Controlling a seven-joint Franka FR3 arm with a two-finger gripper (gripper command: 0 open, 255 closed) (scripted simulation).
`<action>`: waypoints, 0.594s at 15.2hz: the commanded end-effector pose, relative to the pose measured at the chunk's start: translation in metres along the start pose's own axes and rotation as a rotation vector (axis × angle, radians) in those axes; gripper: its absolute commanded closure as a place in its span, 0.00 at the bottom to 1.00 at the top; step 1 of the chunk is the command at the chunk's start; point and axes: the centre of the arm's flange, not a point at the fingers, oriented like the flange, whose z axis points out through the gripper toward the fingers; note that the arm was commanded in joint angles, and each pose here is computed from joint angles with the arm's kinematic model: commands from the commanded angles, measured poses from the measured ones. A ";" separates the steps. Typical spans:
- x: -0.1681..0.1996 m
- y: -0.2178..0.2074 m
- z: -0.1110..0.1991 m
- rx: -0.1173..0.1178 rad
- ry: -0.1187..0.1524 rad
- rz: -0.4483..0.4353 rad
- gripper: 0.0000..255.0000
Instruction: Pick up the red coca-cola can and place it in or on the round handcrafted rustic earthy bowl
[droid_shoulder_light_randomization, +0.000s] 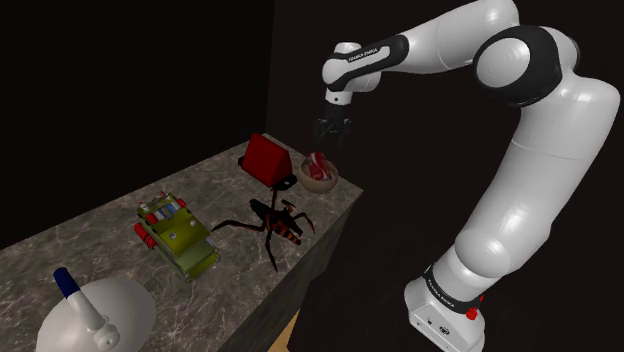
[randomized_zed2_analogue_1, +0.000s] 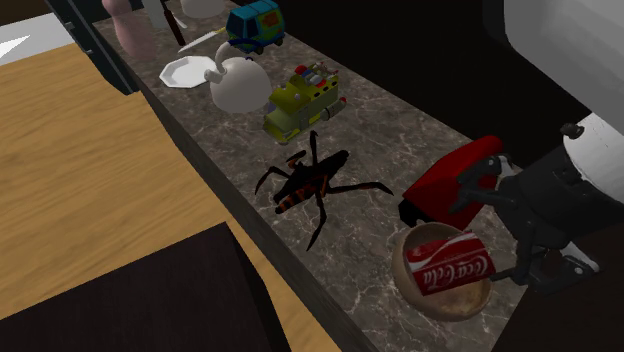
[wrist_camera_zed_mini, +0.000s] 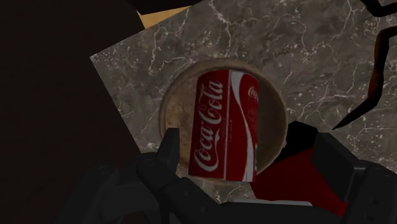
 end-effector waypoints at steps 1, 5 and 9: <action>-0.001 0.000 -0.023 0.000 -0.001 0.000 0.00; -0.001 0.000 -0.033 0.000 -0.001 0.000 0.00; -0.001 0.000 -0.033 0.000 -0.001 0.000 0.00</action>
